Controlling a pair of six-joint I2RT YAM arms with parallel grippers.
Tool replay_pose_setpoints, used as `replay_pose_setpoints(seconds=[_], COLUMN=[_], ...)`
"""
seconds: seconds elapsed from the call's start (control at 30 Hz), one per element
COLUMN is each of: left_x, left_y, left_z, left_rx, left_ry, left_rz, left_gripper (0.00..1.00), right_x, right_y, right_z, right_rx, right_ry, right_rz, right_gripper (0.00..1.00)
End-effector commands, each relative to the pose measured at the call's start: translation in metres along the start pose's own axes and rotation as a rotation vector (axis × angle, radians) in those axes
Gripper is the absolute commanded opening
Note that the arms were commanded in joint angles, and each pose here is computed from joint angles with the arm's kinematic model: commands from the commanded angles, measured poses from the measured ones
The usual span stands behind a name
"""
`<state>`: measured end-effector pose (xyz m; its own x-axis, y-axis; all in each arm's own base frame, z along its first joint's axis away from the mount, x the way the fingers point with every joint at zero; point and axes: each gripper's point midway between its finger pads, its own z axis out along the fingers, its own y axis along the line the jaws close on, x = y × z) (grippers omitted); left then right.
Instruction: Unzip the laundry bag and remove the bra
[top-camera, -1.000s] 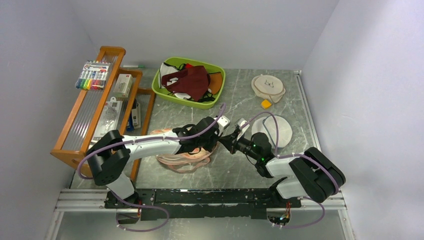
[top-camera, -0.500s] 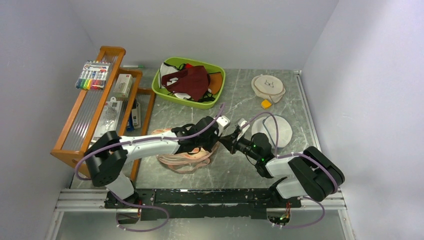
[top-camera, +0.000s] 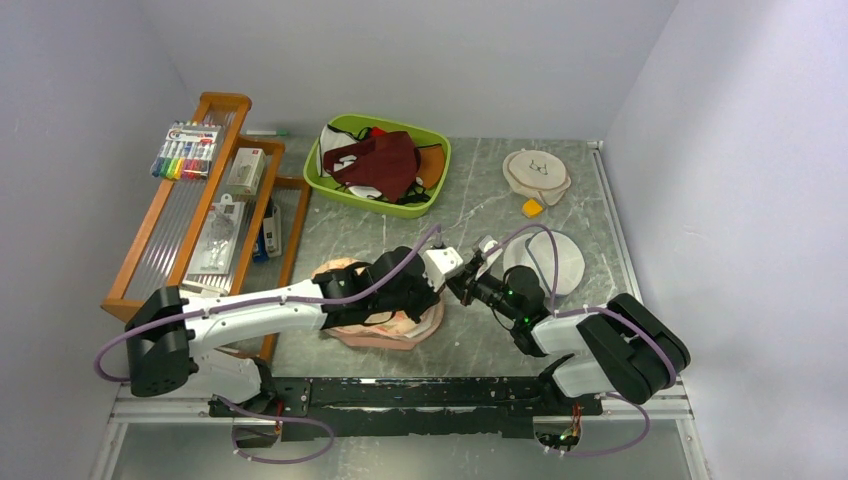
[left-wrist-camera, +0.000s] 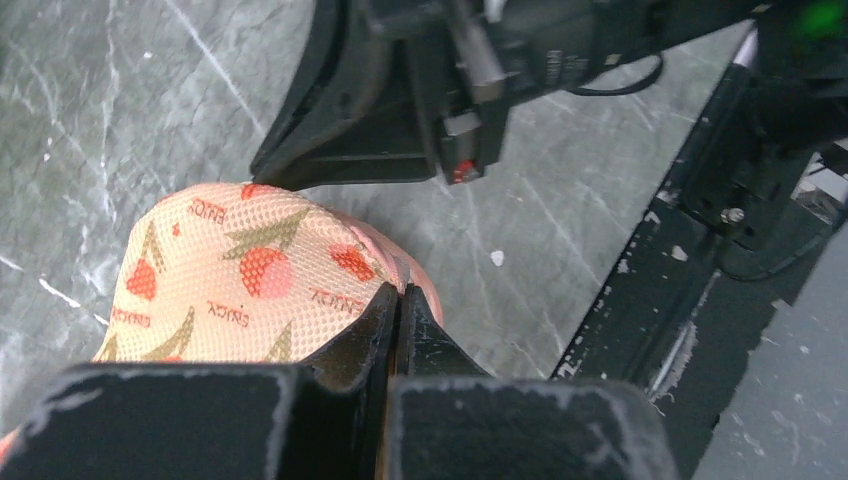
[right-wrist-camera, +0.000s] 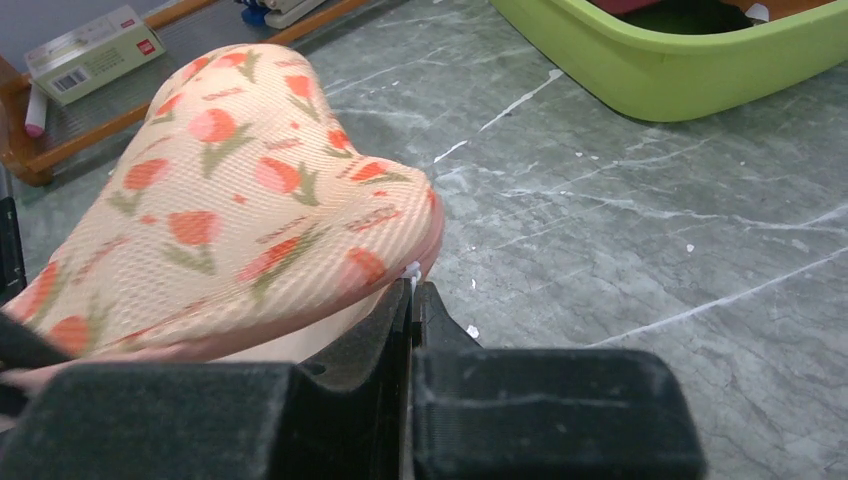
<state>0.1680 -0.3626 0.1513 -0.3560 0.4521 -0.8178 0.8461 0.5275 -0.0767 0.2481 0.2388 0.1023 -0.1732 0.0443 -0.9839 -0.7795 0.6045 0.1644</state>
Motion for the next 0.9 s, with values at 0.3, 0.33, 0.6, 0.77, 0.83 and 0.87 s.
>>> replay_pose_setpoints(seconds=[0.3,0.33,0.6,0.77,0.83,0.87], left_x=[0.001,0.005,0.033,0.049,0.051,0.049], left_y=[-0.038,-0.040,-0.032,-0.005,-0.003,-0.004], left_z=[-0.031,-0.031,-0.020,0.001,0.005,0.006], left_rx=[0.162,0.176,0.137,-0.045,-0.066,-0.065], left_ry=[-0.081,-0.078,-0.037,0.069,0.081,0.077], left_rz=[0.071,0.073,0.024,-0.009,-0.019,-0.027], left_gripper=[0.07,0.07,0.07,0.19,0.21,0.22], right_x=[0.000,0.000,-0.002,-0.008,-0.007,-0.006], right_y=[-0.013,-0.013,-0.016,-0.006,-0.006,-0.007], right_z=[0.000,0.000,-0.003,-0.004,-0.005,-0.005], right_rx=[0.066,0.064,0.084,0.027,0.030,0.036], right_ry=[-0.009,-0.009,0.002,-0.049,-0.049,-0.043], right_rz=[0.007,0.007,-0.027,-0.045,-0.049,-0.051], right_gripper=[0.00,0.00,0.00,0.00,0.00,0.00])
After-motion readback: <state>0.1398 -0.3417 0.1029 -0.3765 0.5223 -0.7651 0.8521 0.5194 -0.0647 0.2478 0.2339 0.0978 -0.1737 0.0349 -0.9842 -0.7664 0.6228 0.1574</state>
